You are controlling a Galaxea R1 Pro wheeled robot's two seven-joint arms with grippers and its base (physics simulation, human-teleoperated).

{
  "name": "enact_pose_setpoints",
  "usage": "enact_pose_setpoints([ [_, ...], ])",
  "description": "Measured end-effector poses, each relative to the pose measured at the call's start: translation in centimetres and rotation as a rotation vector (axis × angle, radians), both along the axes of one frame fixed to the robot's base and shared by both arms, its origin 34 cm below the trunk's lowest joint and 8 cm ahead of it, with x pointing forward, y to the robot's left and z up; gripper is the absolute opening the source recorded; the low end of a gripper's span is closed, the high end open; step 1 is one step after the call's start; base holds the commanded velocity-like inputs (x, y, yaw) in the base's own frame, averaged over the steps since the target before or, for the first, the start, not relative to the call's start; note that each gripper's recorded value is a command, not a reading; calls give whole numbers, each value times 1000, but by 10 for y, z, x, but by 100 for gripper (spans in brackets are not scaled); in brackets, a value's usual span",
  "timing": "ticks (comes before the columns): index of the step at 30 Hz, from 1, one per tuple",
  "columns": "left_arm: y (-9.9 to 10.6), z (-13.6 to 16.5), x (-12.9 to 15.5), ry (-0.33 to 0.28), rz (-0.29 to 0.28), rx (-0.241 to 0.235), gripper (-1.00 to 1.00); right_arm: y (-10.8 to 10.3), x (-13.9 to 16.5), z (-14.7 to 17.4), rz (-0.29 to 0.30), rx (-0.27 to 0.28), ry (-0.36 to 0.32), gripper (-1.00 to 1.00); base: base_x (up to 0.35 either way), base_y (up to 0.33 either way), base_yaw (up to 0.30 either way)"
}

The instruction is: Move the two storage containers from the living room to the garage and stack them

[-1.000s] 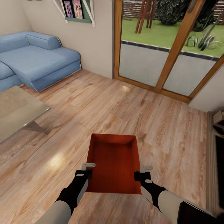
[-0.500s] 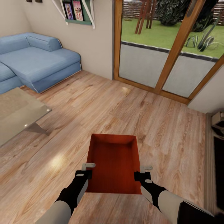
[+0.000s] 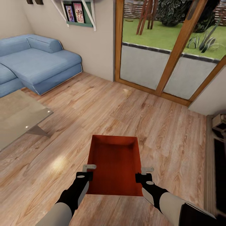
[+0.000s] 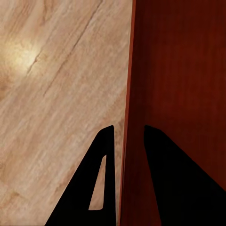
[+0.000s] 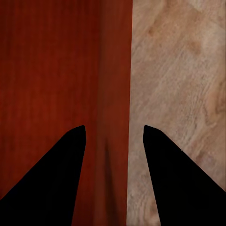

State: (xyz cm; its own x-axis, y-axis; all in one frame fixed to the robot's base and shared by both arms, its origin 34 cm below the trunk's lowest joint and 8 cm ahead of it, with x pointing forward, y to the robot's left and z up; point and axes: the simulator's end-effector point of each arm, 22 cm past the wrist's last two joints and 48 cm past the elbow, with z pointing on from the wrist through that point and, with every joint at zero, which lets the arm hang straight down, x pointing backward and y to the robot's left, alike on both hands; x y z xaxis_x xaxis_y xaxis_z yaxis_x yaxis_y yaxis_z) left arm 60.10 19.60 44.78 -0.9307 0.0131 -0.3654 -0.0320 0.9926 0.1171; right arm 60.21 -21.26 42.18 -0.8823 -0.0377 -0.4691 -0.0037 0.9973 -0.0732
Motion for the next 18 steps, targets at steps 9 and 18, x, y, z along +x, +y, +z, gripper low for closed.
enact_pose_setpoints([
  [9, 0, 15, 1, 0, -1, 0, -100, 0, 1, 15, -1, 0, 0, -100, 0, 0, 0],
  [18, 0, 30, 1, 0, -1, 0, -100, 0, 1, 30, -1, 0, 0, -100, 0, 0, 0],
])
